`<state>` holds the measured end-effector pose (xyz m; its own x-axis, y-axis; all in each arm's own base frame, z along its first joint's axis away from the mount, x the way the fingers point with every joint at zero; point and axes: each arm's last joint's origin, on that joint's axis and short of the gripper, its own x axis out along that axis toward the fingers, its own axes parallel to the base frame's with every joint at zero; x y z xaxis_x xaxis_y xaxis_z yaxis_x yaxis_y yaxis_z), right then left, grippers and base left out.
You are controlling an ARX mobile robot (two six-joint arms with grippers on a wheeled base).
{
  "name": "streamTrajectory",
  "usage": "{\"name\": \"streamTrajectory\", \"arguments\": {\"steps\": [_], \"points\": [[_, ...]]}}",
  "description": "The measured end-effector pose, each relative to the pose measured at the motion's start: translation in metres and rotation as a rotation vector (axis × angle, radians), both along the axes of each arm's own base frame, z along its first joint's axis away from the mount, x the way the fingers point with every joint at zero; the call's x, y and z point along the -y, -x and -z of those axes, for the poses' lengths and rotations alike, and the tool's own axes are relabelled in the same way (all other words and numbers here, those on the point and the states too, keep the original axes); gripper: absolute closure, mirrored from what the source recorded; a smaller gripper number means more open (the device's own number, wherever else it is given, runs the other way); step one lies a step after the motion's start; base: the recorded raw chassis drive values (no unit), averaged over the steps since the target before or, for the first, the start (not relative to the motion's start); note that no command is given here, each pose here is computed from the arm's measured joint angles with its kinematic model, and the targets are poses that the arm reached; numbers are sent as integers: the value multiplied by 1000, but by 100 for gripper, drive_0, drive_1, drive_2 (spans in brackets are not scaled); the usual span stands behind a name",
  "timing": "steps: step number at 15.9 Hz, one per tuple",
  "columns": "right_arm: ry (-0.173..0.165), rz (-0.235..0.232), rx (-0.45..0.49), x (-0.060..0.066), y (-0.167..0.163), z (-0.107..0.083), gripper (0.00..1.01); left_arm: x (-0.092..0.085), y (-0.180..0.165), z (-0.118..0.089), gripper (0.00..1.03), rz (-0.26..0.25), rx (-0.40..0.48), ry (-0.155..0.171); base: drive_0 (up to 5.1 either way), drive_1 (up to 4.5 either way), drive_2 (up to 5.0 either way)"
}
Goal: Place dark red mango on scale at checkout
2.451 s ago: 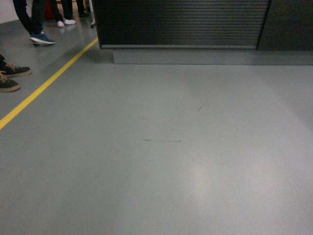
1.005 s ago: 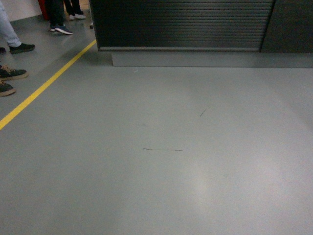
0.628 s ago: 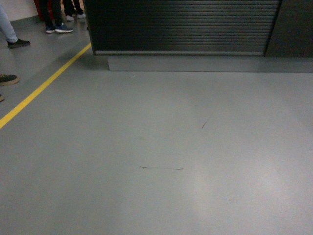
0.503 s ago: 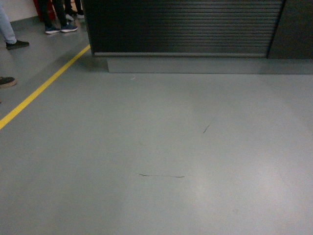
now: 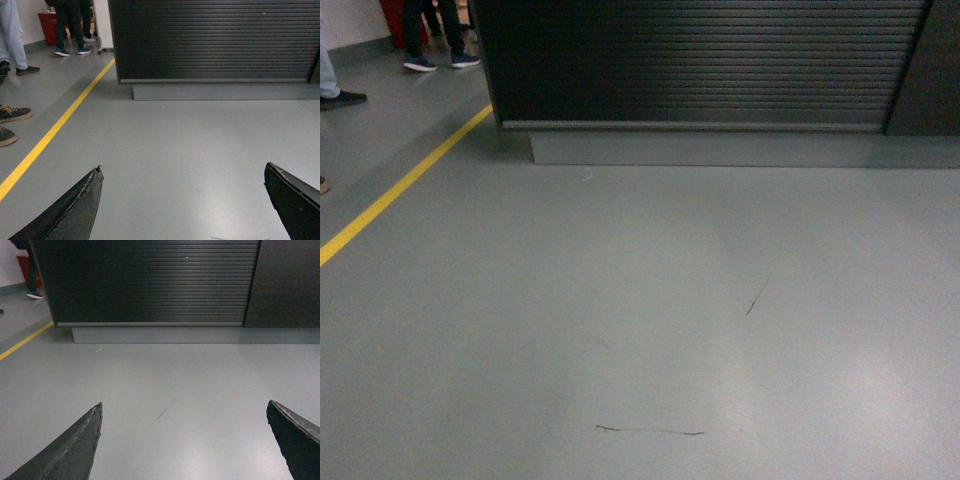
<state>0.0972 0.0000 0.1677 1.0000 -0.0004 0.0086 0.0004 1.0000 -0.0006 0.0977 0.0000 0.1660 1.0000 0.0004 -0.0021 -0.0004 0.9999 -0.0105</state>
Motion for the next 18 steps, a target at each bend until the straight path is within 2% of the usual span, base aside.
{"name": "streamTrajectory", "arguments": {"steps": [18], "points": [[0, 0, -1, 0, 0, 0, 3, 0, 0, 0, 5, -3, -1, 0, 4, 435, -428]]}}
